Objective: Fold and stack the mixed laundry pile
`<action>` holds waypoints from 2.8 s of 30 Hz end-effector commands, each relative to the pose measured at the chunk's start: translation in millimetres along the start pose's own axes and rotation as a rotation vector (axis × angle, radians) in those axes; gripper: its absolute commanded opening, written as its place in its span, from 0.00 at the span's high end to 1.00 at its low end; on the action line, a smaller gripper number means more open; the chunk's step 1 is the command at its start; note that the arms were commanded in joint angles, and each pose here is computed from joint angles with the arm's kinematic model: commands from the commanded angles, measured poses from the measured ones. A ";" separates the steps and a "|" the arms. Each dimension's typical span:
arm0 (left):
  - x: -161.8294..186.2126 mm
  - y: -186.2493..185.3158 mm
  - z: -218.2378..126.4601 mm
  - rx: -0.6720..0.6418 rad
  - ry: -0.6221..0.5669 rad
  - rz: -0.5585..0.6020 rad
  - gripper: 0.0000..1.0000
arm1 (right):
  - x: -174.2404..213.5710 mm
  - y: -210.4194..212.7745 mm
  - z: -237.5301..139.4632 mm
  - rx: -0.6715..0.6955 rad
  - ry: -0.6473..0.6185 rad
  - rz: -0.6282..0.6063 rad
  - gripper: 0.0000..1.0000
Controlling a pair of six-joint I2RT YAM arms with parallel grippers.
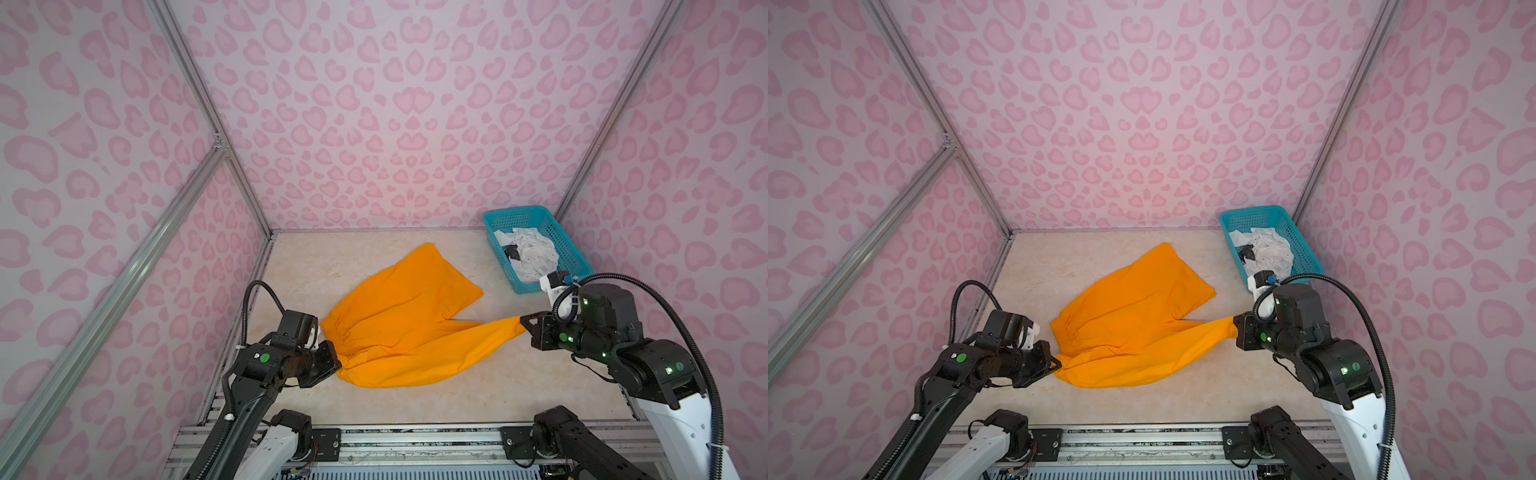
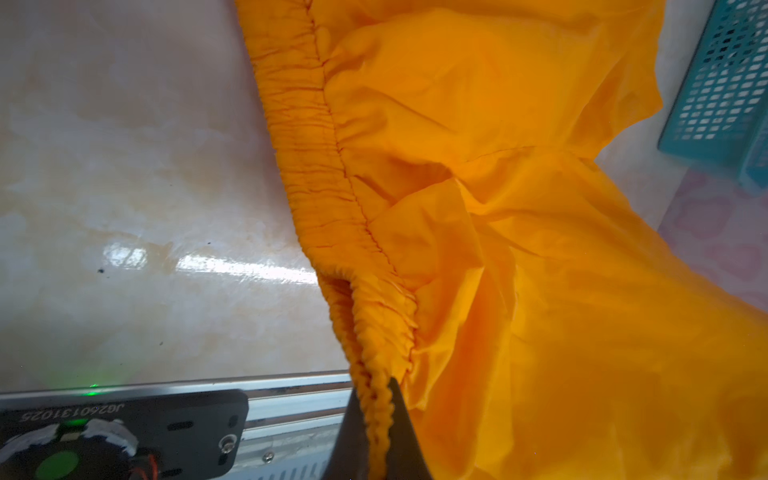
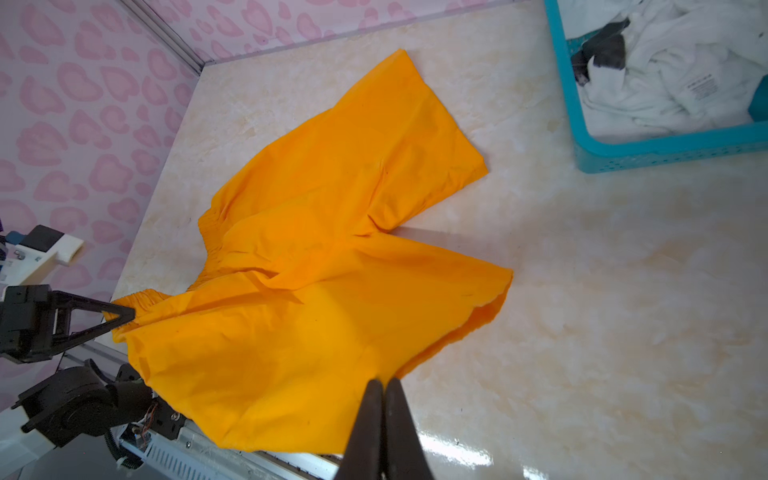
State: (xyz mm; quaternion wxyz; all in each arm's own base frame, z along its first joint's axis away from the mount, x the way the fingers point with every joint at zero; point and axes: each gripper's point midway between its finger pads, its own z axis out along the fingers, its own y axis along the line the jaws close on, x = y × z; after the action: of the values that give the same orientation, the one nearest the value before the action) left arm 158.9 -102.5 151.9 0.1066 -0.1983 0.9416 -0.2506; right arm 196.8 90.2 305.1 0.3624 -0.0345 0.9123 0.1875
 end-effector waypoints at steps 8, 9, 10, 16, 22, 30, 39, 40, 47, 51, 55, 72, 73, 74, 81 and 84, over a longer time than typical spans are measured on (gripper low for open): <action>-77.4 -36.0 6.6 0.166 -0.213 -0.120 0.97 | -149.0 47.6 44.5 -0.124 -0.278 -0.132 1.00; -81.0 -32.4 10.7 0.171 -0.216 -0.139 0.97 | -158.7 49.9 56.1 -0.130 -0.276 -0.135 1.00; -84.2 -27.2 14.2 0.169 -0.220 -0.161 0.97 | -165.8 51.4 65.9 -0.135 -0.273 -0.137 1.00; -96.5 0.0 28.4 0.154 -0.241 -0.231 0.97 | -198.2 56.6 163.6 -0.185 -0.206 -0.120 1.00; -109.7 3.5 36.0 0.155 -0.226 -0.221 0.97 | -185.9 55.5 227.1 -0.193 -0.038 -0.152 0.99; -123.5 7.3 47.6 0.120 -0.186 -0.203 0.97 | -77.6 -30.4 195.8 0.174 0.219 -0.142 0.51; -127.6 19.0 58.5 0.088 -0.156 -0.204 0.97 | 47.5 -95.4 188.9 0.186 0.326 0.284 0.44; -127.6 19.7 60.1 0.087 -0.148 -0.203 0.97 | 55.8 -91.4 192.9 0.151 0.333 0.309 0.40; -129.1 20.9 63.1 0.084 -0.143 -0.201 0.97 | 76.4 -76.9 226.5 -0.018 0.367 0.442 0.36; -130.6 23.1 62.7 0.071 -0.149 -0.196 0.97 | 77.4 -69.8 229.8 -0.069 0.356 0.485 0.36; -131.6 26.1 68.1 0.061 -0.139 -0.202 0.97 | 81.9 -68.5 226.6 -0.077 0.354 0.506 0.35; -130.8 46.4 95.9 0.008 -0.090 -0.228 0.97 | 104.3 -64.5 229.3 -0.151 0.339 0.603 0.32; -130.4 46.8 96.2 0.006 -0.089 -0.226 0.97 | 101.5 -65.3 232.7 -0.159 0.328 0.612 0.33; -130.7 46.8 96.0 0.006 -0.089 -0.225 0.97 | 99.7 -66.5 235.0 -0.164 0.320 0.619 0.33; -129.9 49.1 95.1 -0.006 -0.087 -0.222 0.97 | 75.5 -75.6 238.9 -0.197 0.240 0.656 0.33; -129.1 50.0 96.0 -0.008 -0.082 -0.224 0.97 | 70.2 -81.2 239.3 -0.213 0.229 0.677 0.33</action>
State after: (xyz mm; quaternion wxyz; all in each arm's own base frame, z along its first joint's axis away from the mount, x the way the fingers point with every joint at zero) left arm 288.8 -51.7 60.6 0.1167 -0.3146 0.9061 -0.2577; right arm 307.4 108.5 65.8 0.1574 0.2118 0.8920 0.3670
